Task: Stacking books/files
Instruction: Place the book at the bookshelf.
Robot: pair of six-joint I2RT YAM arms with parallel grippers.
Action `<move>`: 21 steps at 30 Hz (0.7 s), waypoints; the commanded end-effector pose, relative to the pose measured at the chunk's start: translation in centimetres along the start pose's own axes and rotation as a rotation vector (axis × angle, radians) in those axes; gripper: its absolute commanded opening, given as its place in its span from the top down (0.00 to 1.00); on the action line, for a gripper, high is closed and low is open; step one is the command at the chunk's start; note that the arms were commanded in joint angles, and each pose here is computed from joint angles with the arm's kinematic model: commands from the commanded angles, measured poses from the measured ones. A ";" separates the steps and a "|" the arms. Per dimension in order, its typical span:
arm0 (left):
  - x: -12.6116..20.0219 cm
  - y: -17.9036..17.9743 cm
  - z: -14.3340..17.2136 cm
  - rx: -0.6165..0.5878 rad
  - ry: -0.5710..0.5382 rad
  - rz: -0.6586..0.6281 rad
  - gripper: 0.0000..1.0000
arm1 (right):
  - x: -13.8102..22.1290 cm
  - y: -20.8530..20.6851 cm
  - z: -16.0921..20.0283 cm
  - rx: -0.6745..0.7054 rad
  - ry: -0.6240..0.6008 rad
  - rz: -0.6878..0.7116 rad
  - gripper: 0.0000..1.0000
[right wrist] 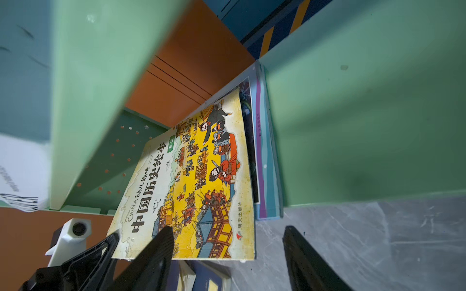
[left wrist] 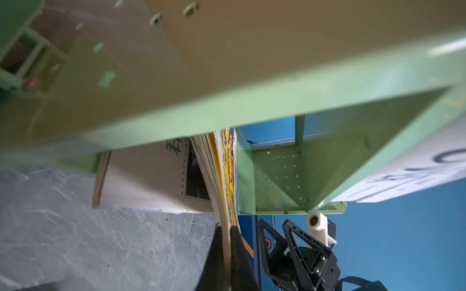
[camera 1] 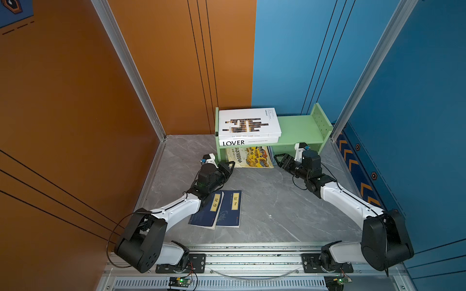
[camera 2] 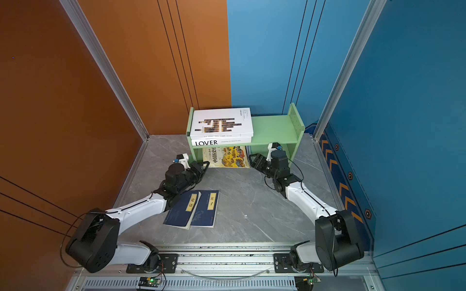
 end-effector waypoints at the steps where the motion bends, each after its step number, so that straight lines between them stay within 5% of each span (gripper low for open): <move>1: -0.8 -2.1 -0.9 -0.026 -0.047 0.078 1.00 | -0.5 0.2 -0.5 0.162 -0.111 0.015 0.29; 8: -2.4 -1.7 -0.8 -0.027 -0.044 0.102 1.00 | -1.7 0.7 0.3 0.292 -0.167 0.081 0.28; 21: -4.2 -0.8 -0.3 -0.011 -0.002 0.105 1.00 | -4.0 -0.5 0.4 0.255 -0.161 0.121 0.29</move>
Point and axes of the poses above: each gripper's point midway between its finger pads, its own x axis back along the fingers, its own y axis along the line the jaws close on, z = x × y, the point moved 7 cm from there along x, back along the fingers, and after that the axes turned 5 degrees about -x, right-handed, at the moved point
